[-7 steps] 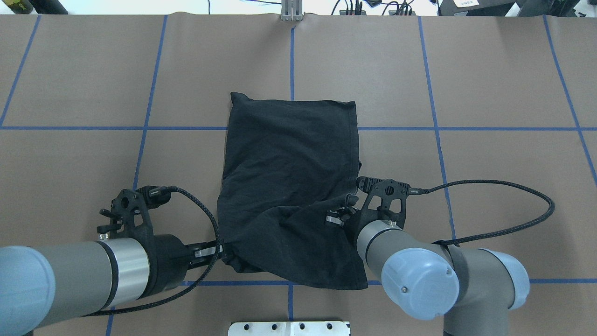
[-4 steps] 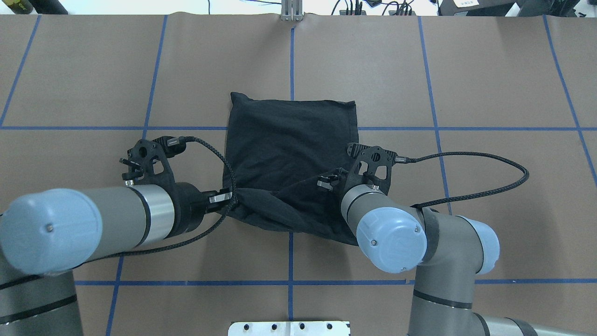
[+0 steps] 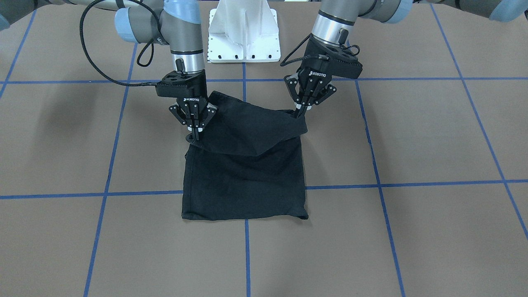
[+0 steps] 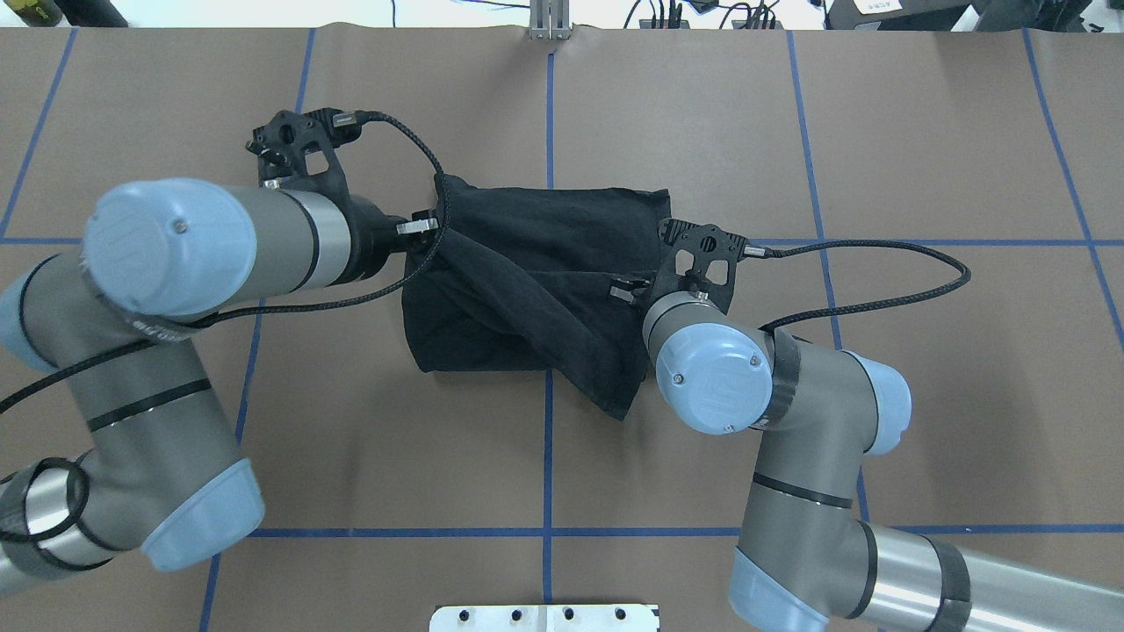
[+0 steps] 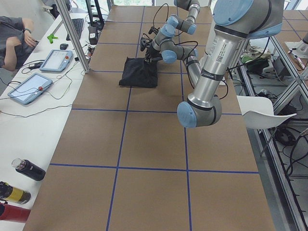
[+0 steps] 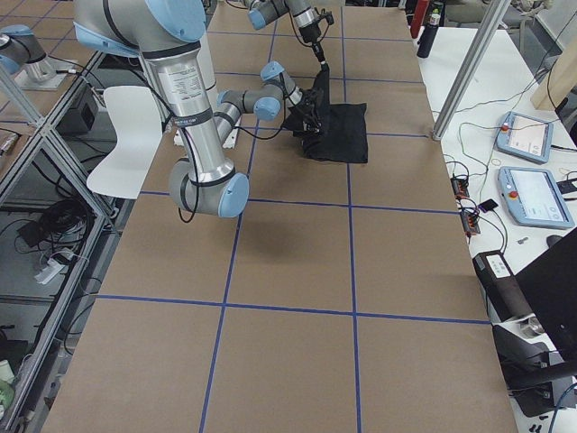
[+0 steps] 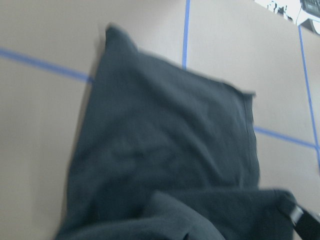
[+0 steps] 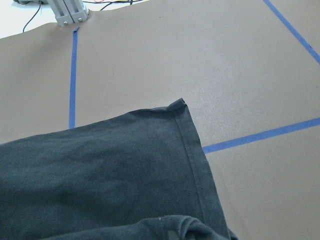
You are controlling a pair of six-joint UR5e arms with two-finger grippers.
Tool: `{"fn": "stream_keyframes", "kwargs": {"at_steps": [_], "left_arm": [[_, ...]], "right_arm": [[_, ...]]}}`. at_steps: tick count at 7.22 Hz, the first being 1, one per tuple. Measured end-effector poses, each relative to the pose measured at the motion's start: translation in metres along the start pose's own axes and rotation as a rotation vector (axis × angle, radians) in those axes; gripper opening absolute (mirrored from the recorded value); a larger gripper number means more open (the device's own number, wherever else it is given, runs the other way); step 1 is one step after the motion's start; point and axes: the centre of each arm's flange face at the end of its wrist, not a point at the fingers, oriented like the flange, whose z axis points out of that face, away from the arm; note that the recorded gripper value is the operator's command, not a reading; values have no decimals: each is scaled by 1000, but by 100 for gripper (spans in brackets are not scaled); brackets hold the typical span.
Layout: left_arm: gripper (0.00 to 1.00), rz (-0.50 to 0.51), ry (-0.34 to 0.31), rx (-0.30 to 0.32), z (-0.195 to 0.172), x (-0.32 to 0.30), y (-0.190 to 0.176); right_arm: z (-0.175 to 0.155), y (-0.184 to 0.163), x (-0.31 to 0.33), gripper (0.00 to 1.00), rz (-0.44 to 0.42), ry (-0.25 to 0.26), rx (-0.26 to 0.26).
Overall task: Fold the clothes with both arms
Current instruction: 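Lift the near edge with both grippers and fold it away from the robot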
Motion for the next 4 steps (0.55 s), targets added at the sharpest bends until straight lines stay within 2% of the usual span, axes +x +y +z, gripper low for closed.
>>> {"fn": "stream_keyframes", "kwargs": {"at_steps": [2,4], "left_arm": [[0,23,-61,22,50,13,-27],[0,54,-94,34,102,16,-44]], "right_arm": [[22,-17,-1,0,9,37,18],[51,-25,-13,0,11,81,32]]}}
